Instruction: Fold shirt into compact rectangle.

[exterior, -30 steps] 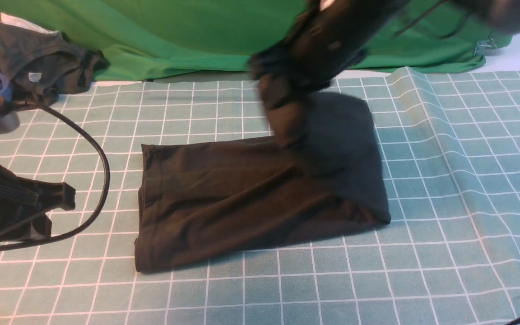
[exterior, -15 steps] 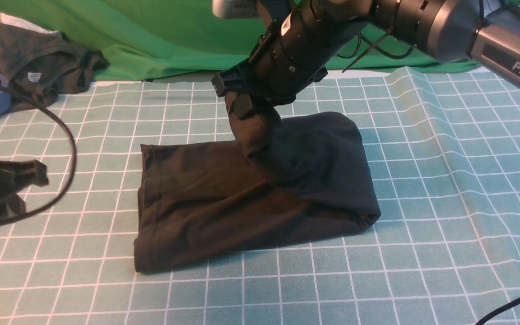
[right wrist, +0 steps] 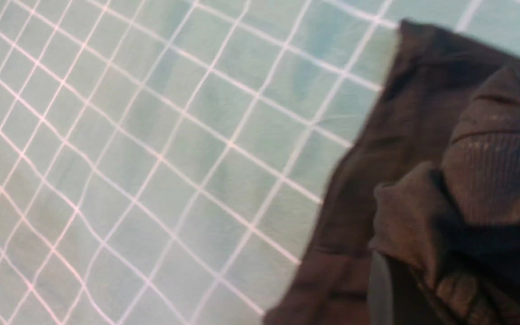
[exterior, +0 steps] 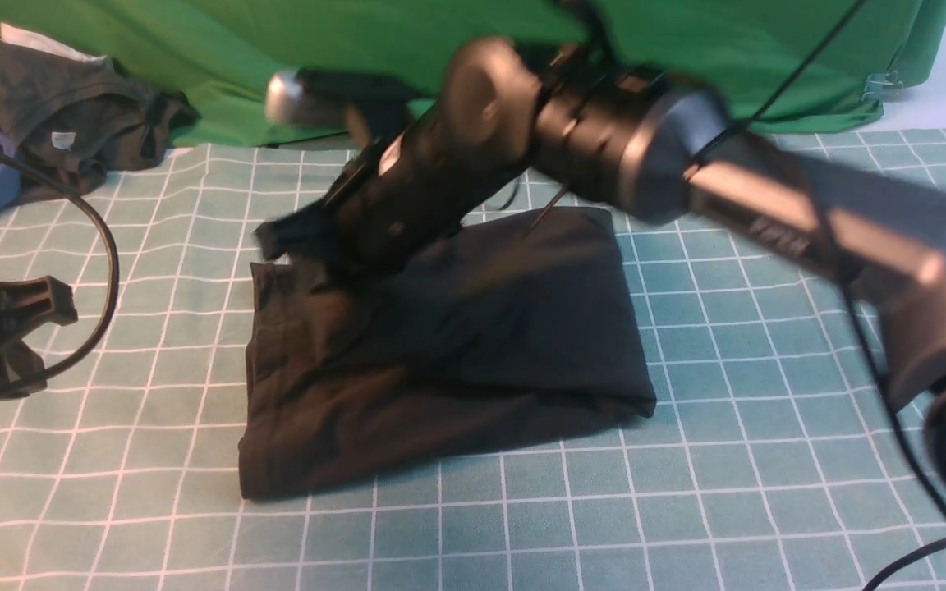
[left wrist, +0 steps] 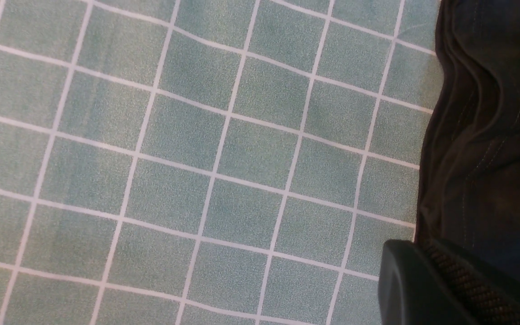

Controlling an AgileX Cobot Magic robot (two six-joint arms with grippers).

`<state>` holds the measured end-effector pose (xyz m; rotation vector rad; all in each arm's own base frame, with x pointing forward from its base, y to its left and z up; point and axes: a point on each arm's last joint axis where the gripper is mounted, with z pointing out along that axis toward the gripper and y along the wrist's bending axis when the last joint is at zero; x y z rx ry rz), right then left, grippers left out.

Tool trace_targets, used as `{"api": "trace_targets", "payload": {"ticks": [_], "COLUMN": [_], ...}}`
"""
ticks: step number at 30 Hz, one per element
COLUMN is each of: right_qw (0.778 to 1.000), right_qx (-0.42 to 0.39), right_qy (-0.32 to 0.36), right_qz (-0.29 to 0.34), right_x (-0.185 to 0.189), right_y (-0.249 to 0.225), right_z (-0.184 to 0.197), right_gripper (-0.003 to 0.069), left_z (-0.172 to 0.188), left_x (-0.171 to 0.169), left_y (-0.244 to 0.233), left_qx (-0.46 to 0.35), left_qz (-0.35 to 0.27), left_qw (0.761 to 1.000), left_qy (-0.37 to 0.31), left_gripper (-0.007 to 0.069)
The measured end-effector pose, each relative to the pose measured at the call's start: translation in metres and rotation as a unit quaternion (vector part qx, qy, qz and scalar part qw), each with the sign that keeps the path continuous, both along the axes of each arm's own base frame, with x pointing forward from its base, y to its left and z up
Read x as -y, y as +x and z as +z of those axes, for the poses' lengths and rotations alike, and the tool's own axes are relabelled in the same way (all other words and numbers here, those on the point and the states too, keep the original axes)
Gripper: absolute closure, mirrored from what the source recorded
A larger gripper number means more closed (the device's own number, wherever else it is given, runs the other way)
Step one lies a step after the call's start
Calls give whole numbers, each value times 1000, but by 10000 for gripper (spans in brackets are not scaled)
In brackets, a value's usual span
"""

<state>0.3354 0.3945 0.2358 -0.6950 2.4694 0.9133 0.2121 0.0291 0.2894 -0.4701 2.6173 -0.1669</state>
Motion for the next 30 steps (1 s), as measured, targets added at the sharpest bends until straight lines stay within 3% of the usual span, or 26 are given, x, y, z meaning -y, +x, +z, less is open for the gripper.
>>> {"api": "trace_targets", "payload": {"ticks": [3, 9, 12, 16, 20, 23, 24, 25, 26, 30], "right_qw": [1000, 1000, 1000, 999, 996, 989, 988, 983, 980, 975], "right_qx": [-8, -20, -19, 6, 61, 110, 115, 125, 123, 103], "right_qy": [3, 1, -1, -10, -41, -93, -100, -130, -153, -197], "right_qz": [2, 11, 19, 52, 60, 38, 36, 27, 21, -11], "right_x": [-11, -21, -18, -7, 29, 72, 75, 97, 113, 162], "right_y": [-6, -16, -15, -9, 12, 32, 33, 40, 45, 61], "right_z": [-11, -21, -15, 8, 52, 84, 86, 96, 99, 103], "right_gripper": [478, 212, 141, 131, 222, 442, 459, 551, 588, 634], "left_z": [0, 0, 0, 0, 1, 4, 4, 6, 7, 2], "left_x": [0, 0, 0, 0, 1, 9, 9, 14, 17, 32], "left_y": [0, 0, 0, 0, 1, 5, 5, 8, 10, 23], "left_qx": [0, 0, 0, 2, 9, 32, 33, 52, 61, 77], "left_qz": [-1, -2, -2, -2, -3, -25, -30, -43, -48, -82], "left_qw": [1000, 1000, 1000, 1000, 1000, 998, 998, 996, 993, 983], "left_qy": [0, 1, 1, 1, -7, -42, -39, -65, -85, -143], "left_gripper": [618, 617, 615, 615, 614, 614, 614, 614, 614, 614]}}
